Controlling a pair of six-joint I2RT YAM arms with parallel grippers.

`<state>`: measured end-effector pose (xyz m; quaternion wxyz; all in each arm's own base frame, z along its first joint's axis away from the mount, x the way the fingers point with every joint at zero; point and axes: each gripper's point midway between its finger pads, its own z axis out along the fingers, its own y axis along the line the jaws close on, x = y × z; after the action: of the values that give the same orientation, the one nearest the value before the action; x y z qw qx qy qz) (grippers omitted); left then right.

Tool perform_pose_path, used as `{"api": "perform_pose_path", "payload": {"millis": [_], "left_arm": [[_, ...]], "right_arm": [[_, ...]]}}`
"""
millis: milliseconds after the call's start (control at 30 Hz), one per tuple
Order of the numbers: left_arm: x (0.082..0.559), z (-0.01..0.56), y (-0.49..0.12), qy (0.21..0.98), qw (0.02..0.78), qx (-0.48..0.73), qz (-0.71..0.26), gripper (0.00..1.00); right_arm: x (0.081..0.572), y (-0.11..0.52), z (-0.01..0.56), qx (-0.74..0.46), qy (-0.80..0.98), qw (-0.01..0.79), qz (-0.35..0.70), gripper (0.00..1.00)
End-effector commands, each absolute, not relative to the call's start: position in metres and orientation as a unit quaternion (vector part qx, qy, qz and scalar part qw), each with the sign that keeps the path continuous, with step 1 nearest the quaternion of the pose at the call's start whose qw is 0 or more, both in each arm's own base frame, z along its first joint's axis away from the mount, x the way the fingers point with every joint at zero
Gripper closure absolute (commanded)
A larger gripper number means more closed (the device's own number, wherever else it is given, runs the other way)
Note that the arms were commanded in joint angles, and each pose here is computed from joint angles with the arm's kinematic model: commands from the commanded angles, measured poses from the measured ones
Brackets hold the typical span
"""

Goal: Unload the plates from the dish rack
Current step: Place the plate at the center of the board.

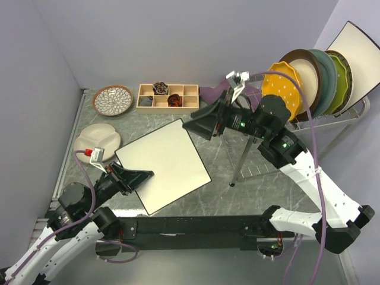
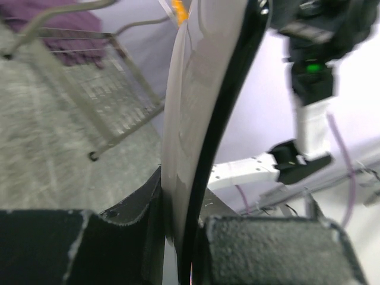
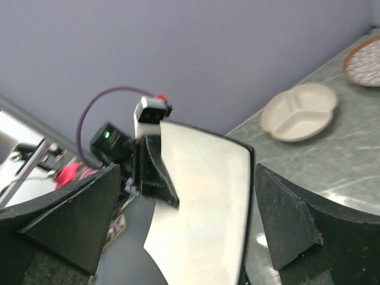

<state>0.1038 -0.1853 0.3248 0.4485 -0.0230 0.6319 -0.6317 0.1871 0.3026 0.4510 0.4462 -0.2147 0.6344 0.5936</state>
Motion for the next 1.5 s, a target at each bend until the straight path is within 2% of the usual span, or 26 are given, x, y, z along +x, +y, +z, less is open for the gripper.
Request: {"api": "perform_pose_path", "payload": {"millis": [0, 67, 100, 200, 500, 700, 833, 1133, 1467], "left_arm": [[0.109, 0.376, -0.155, 0.566, 0.52, -0.065, -0.636, 0.99], [0.119, 0.367, -0.158, 0.581, 0.524, -0.072, -0.618, 0.99], [0.124, 0.362, -0.159, 0.587, 0.525, -0.077, -0.611, 0.99], [0.142, 0.344, -0.17, 0.614, 0.524, -0.085, -0.585, 0.99], [0.215, 0.286, -0.194, 0.693, 0.522, -0.132, -0.48, 0.99], [0.258, 0.256, -0.198, 0.685, 0.448, -0.129, -0.56, 0.99], [0.278, 0.236, -0.198, 0.701, 0.43, -0.131, -0.554, 0.99], [0.291, 0.203, -0.208, 0.729, 0.391, -0.132, -0.547, 0.99], [0.3, 0.173, -0.218, 0.745, 0.35, -0.137, -0.551, 0.99]], "right_arm": [[0.206, 0.289, 0.523, -0.194, 0.608, 0.528, 0.561, 0.0], [0.226, 0.291, 0.525, -0.179, 0.637, 0.53, 0.531, 0.0], [0.222, 0.28, 0.56, -0.182, 0.613, 0.565, 0.521, 0.0], [0.242, 0.264, 0.572, -0.148, 0.635, 0.599, 0.464, 0.0], [0.23, 0.242, 0.542, -0.122, 0.638, 0.614, 0.449, 0.0], [0.226, 0.228, 0.537, -0.119, 0.63, 0.636, 0.43, 0.0], [0.211, 0.209, 0.564, -0.101, 0.58, 0.675, 0.444, 0.0], [0.183, 0.196, 0.581, -0.106, 0.531, 0.692, 0.478, 0.0], [0.172, 0.189, 0.565, -0.115, 0.531, 0.693, 0.474, 0.0]]}}
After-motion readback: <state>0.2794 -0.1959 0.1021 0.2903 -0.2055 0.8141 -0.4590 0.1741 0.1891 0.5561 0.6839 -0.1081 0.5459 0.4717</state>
